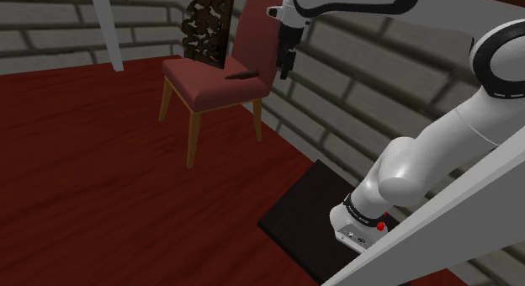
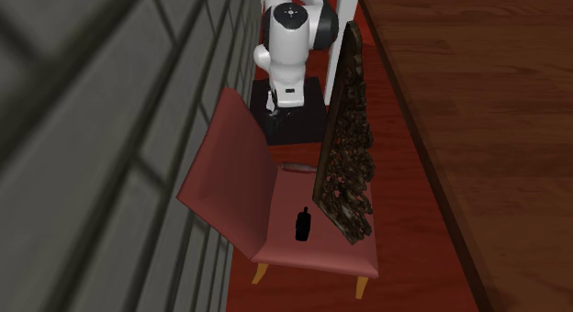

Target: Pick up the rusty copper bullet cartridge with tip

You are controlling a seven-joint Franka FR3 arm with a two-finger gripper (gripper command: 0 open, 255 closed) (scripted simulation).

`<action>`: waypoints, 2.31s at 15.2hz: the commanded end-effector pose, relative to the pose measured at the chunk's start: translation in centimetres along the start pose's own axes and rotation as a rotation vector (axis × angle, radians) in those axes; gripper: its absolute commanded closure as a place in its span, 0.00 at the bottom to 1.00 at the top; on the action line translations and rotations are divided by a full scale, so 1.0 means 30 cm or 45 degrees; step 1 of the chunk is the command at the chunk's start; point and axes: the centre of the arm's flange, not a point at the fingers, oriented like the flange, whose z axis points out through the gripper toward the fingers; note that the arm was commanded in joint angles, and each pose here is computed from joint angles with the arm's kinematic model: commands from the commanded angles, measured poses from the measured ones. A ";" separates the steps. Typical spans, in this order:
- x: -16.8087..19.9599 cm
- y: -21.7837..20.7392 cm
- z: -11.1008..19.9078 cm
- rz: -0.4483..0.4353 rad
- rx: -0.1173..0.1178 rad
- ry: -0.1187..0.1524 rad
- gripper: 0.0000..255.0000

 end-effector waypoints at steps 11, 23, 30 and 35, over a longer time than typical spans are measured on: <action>0.424 0.155 0.046 -0.668 -0.061 0.032 0.00; 0.430 0.151 0.162 -0.668 -0.061 0.032 1.00; 0.428 0.152 0.144 -0.668 -0.061 0.032 1.00; 0.424 0.155 0.056 -0.668 -0.061 0.032 1.00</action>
